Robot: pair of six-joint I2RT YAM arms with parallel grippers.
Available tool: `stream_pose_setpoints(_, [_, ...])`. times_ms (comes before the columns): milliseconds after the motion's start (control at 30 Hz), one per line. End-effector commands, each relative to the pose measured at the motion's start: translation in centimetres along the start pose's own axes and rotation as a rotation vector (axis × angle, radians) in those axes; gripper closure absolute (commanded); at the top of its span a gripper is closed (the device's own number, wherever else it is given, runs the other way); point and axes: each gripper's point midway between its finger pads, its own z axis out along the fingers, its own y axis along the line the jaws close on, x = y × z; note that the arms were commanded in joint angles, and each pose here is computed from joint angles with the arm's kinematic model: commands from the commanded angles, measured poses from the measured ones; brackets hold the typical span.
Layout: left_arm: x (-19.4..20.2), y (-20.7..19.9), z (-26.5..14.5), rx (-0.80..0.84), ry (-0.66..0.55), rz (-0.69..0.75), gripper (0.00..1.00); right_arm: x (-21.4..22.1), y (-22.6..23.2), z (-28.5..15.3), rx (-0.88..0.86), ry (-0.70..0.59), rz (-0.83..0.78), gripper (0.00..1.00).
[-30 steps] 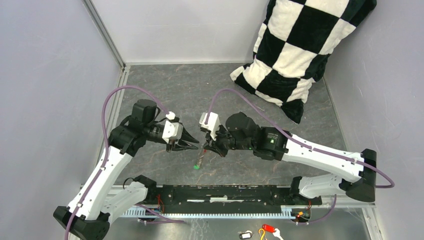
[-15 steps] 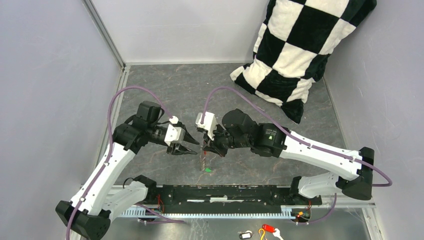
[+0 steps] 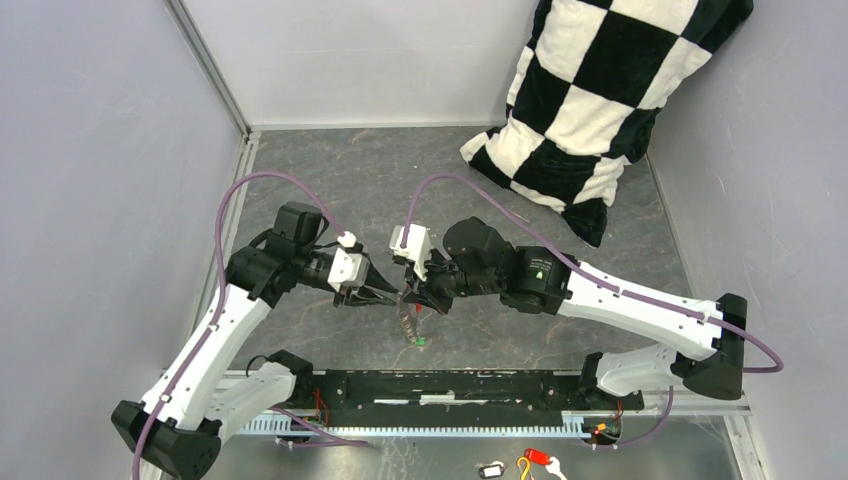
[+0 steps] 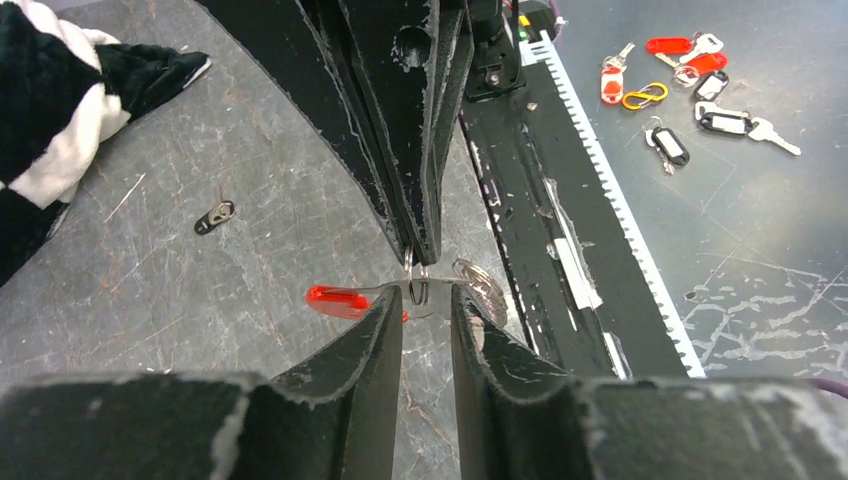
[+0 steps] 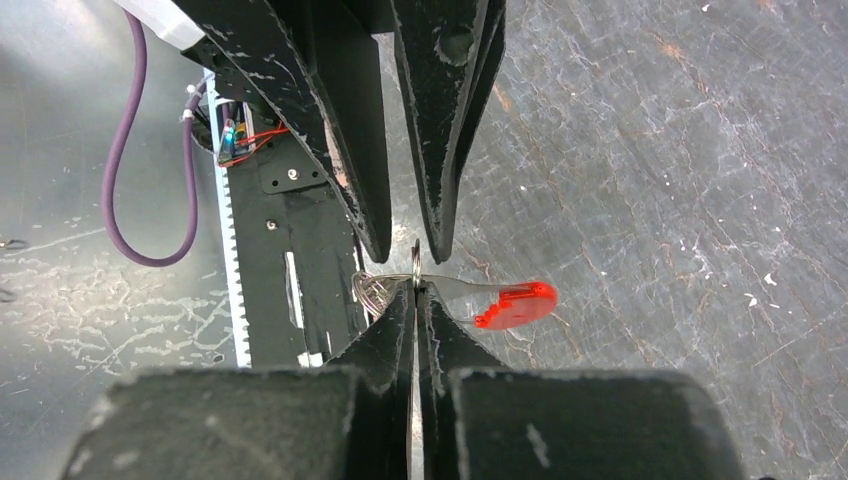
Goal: Put the keys on the keyring
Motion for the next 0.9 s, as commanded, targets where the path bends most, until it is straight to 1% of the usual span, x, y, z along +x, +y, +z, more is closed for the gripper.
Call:
stream_pose_setpoints(0, [-1.9, -0.2, 0.2, 0.042, -0.073, 0.025, 0.72, -3.8, 0.6, -0.4, -0.026, -0.124, -0.034, 0.99])
stream_pose_setpoints(167, [-2.2, -0.4, 0.3, 0.061, -0.095, 0.015, 0.83, -4.2, 0.7, -0.3, -0.032, -0.149, -0.032, 0.99])
stream_pose_setpoints(300, [-2.2, -0.4, 0.3, 0.059, -0.094, 0.011, 0.97, -4.4, 0.6, -0.6, -0.022, -0.183, -0.031, 0.99])
stream_pose_setpoints(600, [-3.1, -0.7, -0.1, 0.046, -0.105, 0.086, 0.98, -3.7, 0.3, -2.5, 0.021, -0.332, -0.053, 0.99])
stream_pose_setpoints(633, [-3.4, -0.8, -0.1, 0.048, -0.111, 0.092, 0.98, -3.9, 0.5, -2.8, 0.015, -0.363, -0.059, 0.93])
stream_pose_setpoints(700, [-4.1, -1.1, -0.2, 0.058, -0.133, 0.117, 0.98, -4.0, 0.7, -3.6, 0.016, -0.408, -0.061, 0.62])
stream_pose_setpoints(733, [-4.5, -1.3, -0.3, 0.066, -0.15, 0.133, 0.98, -3.9, 0.8, -4.1, 0.017, -0.422, -0.066, 0.45])
stream_pose_setpoints(767, [-5.0, -1.6, -0.4, 0.073, -0.166, 0.151, 0.98, -4.3, 0.8, -4.8, 0.022, -0.456, -0.08, 0.4])
stream_pose_setpoints(800, [-5.5, -1.7, -0.5, 0.079, -0.181, 0.173, 0.98, -4.7, 0.9, -5.6, 0.028, -0.49, -0.097, 0.39])
stream_pose_setpoints(867, [-6.5, -2.0, -0.6, 0.09, -0.211, 0.218, 0.98, -4.9, 0.9, -7.4, 0.048, -0.555, -0.118, 0.4])
